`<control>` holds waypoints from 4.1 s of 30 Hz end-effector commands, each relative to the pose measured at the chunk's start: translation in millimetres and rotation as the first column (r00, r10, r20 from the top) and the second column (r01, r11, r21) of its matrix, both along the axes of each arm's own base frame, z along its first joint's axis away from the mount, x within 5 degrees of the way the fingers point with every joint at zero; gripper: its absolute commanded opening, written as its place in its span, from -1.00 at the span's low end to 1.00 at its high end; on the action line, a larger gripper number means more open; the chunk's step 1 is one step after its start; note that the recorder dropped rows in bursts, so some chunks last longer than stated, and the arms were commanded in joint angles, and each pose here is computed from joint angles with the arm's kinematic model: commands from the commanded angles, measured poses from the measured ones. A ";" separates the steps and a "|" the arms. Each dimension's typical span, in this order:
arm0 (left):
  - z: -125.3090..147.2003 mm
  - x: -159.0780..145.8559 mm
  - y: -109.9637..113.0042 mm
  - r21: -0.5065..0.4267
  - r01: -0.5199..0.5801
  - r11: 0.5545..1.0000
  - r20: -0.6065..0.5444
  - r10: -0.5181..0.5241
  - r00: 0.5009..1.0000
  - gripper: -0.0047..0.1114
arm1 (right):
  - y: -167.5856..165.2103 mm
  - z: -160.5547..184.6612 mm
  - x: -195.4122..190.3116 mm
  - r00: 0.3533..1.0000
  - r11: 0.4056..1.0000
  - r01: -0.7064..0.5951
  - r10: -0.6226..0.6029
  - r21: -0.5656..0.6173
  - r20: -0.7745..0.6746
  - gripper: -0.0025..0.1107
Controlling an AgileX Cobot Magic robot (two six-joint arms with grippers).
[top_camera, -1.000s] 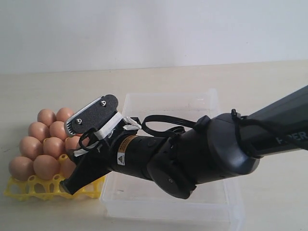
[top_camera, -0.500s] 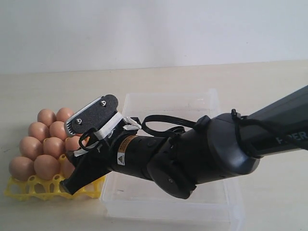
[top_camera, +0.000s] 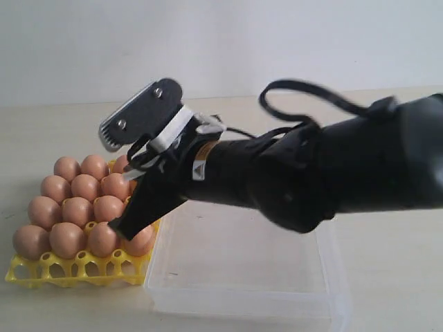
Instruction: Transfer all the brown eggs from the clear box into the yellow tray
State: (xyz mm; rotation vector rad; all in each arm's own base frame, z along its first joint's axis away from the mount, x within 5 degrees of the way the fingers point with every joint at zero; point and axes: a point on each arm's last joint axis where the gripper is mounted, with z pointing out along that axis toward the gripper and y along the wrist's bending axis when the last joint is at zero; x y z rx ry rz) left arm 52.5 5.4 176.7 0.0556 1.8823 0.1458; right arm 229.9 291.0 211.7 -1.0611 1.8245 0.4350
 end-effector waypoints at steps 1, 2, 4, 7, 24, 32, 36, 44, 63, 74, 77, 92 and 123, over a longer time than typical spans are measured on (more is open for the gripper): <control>2.4 -0.1 -0.5 -0.007 0.005 1.000 0.019 -0.005 1.000 -0.92 | -28.1 24.0 6.1 0.998 0.998 0.050 -0.052 -0.038 -0.036 -0.96; 2.4 -0.1 -0.5 -0.007 0.005 1.000 0.019 -0.005 1.000 -0.92 | -34.5 28.5 7.8 0.996 0.997 0.070 -0.072 -0.038 -0.052 -0.96; 2.4 -0.1 -0.5 -0.007 0.005 1.000 0.019 -0.005 1.000 -0.92 | -43.9 32.5 13.6 0.992 0.994 0.106 -0.108 -0.034 -0.063 -0.96; 2.4 -0.1 -0.5 -0.007 0.005 1.000 0.019 -0.005 1.000 -0.92 | -59.6 37.7 21.4 0.990 0.990 0.140 -0.140 -0.011 -0.003 -0.96; 2.4 -0.1 -0.5 -0.007 0.005 1.000 0.019 -0.005 1.000 -0.92 | -202.9 74.3 -11.0 0.883 0.902 0.429 -0.429 0.041 0.188 -0.96; 2.4 -0.1 -0.5 -0.007 0.005 1.000 0.019 -0.005 1.000 -0.92 | -250.9 67.3 -59.2 0.779 0.822 0.551 -0.568 0.141 0.264 -0.96; 2.4 -0.1 -0.5 -0.007 0.005 1.000 0.019 -0.005 1.000 -0.92 | -270.7 60.2 -89.7 0.707 0.770 0.609 -0.636 0.191 0.309 -0.96; 2.4 -0.1 -0.5 -0.007 0.005 1.000 0.019 -0.005 1.000 -0.92 | -281.1 33.0 -140.3 0.638 0.741 0.604 -0.670 0.292 0.380 -0.96; 2.4 -0.1 -0.5 -0.007 0.005 1.000 0.019 -0.005 1.000 -0.92 | -289.2 -1.2 -173.6 0.560 0.616 0.633 -0.782 0.469 0.272 -0.96; 2.4 -0.1 -0.5 -0.007 0.005 1.000 0.019 -0.005 1.000 -0.92 | -289.2 -1.1 -173.6 0.560 0.613 0.632 -0.784 0.475 0.267 -0.96; 2.4 -0.1 -0.5 -0.007 0.005 1.000 0.019 -0.005 1.000 -0.92 | -289.2 -1.1 -173.6 0.560 0.613 0.632 -0.784 0.475 0.267 -0.96; 2.4 -0.1 -0.5 -0.007 0.005 1.000 0.019 -0.005 1.000 -0.92 | -289.3 -1.5 -173.6 0.570 0.519 0.631 -0.815 0.576 0.110 -0.96; 2.4 -0.1 -0.5 -0.007 0.005 1.000 0.019 -0.005 1.000 -0.92 | -290.6 -1.5 -173.6 0.551 0.500 0.643 -0.828 0.580 0.103 -0.96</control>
